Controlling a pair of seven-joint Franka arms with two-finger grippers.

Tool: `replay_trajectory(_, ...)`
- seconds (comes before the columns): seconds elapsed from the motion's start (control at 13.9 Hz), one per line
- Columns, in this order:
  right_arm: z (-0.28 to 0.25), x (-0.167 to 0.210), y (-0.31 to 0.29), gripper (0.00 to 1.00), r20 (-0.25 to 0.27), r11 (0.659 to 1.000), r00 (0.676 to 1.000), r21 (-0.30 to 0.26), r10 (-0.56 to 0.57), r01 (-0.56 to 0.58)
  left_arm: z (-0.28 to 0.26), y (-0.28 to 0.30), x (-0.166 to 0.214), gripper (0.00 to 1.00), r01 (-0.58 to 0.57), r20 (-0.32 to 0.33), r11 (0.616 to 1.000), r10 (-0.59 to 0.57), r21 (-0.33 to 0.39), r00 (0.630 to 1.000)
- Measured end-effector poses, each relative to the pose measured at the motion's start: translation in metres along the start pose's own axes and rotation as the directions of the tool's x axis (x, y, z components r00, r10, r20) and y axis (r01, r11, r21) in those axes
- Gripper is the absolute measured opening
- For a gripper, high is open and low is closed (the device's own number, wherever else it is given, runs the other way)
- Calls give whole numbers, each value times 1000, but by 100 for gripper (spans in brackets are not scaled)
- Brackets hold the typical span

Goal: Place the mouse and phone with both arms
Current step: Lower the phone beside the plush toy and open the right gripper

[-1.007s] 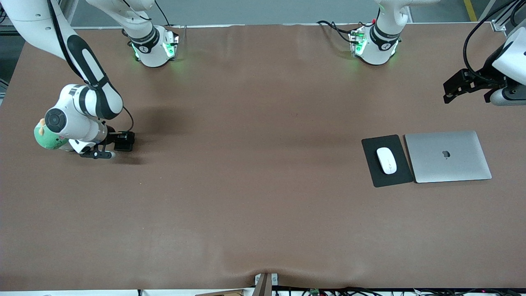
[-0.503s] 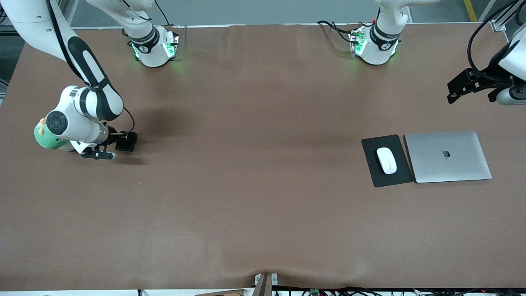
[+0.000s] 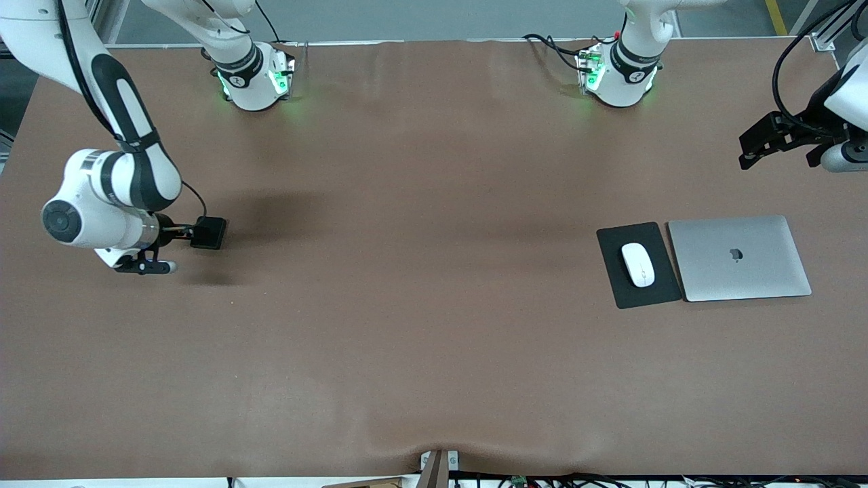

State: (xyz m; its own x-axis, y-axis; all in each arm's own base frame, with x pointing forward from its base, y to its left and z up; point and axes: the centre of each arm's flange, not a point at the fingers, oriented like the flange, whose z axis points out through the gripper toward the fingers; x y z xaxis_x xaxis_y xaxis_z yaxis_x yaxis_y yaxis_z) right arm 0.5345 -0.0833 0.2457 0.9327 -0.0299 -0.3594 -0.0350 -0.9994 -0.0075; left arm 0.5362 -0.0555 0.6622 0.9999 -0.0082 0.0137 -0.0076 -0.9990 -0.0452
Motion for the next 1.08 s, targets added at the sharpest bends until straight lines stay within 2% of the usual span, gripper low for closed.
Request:
replay_trajectory(0.22, -66, -2, -10, 100, 90, 1000, 996, -6, -22, 22, 1, 0, -1, 100, 0, 9, 1000, 0, 1, 1000)
replay_trajectory(0.5, -135, -11, -30, 100, 141, 999, 989, -7, -49, 50, 0, 0, -1, 100, 0, 8, 1000, 0, 1, 1000)
replay_trajectory(0.79, -185, -15, -48, 100, 107, 997, 992, 29, -71, 68, 0, 0, -1, 100, 0, 8, 1000, 0, 1, 1000)
replay_trajectory(1.08, -233, -26, -54, 100, 78, 997, 994, 28, -80, 78, 0, 0, -1, 100, 0, 6, 1000, 0, 1, 1000)
